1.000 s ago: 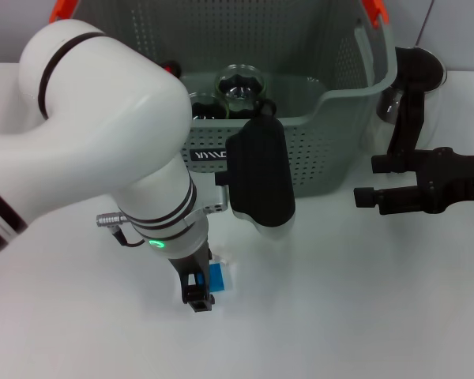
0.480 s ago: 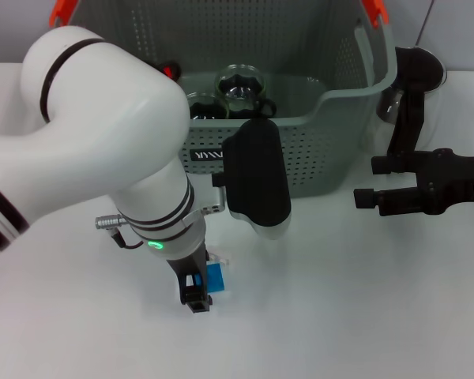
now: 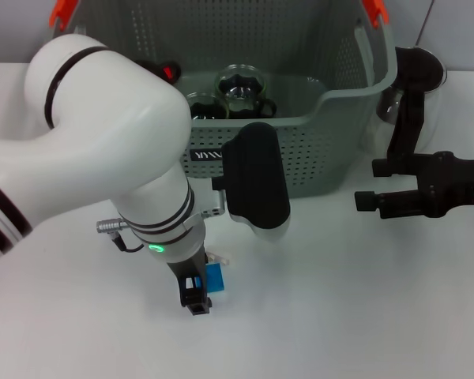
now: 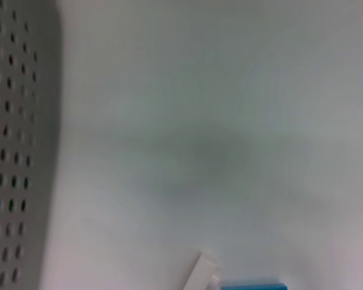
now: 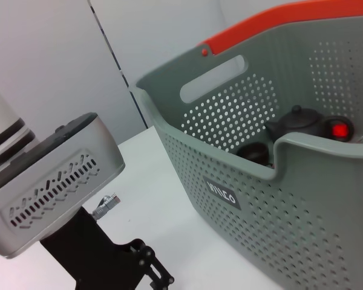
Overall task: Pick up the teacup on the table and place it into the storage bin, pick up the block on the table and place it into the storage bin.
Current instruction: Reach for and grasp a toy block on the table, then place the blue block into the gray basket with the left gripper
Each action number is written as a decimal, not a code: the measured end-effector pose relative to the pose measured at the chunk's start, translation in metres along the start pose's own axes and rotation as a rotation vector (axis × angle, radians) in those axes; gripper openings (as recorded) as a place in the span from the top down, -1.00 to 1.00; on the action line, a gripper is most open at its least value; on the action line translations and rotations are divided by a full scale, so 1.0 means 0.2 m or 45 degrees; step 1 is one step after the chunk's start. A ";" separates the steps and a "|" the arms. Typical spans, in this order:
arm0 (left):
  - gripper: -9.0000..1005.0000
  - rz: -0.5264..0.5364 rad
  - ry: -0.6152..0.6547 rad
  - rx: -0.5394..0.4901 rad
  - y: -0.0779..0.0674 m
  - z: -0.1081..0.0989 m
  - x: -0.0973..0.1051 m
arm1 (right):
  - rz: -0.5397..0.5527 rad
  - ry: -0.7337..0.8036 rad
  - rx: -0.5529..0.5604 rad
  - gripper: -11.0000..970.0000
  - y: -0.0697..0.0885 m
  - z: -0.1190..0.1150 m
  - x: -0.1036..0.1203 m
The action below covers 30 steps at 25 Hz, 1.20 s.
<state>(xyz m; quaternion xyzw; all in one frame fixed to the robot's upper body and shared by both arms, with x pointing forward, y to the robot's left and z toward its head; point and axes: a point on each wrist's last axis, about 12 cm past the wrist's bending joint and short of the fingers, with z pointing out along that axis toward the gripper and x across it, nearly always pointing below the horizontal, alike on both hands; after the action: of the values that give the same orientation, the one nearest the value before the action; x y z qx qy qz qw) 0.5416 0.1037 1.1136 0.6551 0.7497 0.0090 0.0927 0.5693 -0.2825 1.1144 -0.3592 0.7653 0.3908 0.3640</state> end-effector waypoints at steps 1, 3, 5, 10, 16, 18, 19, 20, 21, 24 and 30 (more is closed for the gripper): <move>-0.25 -0.002 0.000 0.000 0.00 0.00 0.00 | 0.001 0.000 0.001 -0.95 0.00 0.00 0.00; -0.23 0.000 -0.003 0.004 0.00 0.00 0.00 | 0.002 0.000 0.002 -0.95 0.00 0.00 0.00; -0.21 0.003 -0.008 0.011 -0.01 0.00 -0.01 | 0.003 0.000 0.003 -0.95 0.00 -0.01 0.00; -0.16 0.006 -0.006 0.012 -0.02 0.00 -0.02 | 0.001 0.000 0.005 -0.95 0.00 -0.01 0.00; -0.10 -0.011 -0.004 0.004 -0.01 0.00 -0.03 | 0.001 0.000 0.009 -0.95 0.00 -0.01 0.00; -0.08 -0.025 -0.004 0.000 -0.01 -0.01 -0.03 | 0.001 0.000 0.009 -0.95 0.00 -0.01 0.00; -0.07 -0.029 -0.004 -0.001 0.00 -0.01 -0.04 | 0.001 0.000 0.009 -0.95 0.00 -0.01 0.00; -0.06 -0.032 -0.003 -0.001 0.00 -0.01 -0.04 | 0.001 0.000 0.009 -0.95 0.00 -0.01 0.00; -0.05 -0.031 -0.002 -0.002 0.00 -0.01 -0.04 | 0.001 0.000 0.009 -0.95 0.00 -0.01 0.00; 0.04 -0.026 0.007 -0.004 0.00 -0.01 -0.04 | 0.001 0.000 0.008 -0.95 0.00 0.00 0.01; 0.19 -0.028 0.016 0.007 -0.01 -0.06 -0.04 | 0.001 0.000 0.010 -0.95 0.00 -0.01 0.01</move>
<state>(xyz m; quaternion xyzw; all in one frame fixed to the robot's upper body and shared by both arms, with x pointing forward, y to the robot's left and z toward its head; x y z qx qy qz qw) 0.5385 0.0964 1.1251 0.6472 0.7574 0.0099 0.0863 0.5691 -0.2843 1.1138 -0.3575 0.7670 0.3880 0.3651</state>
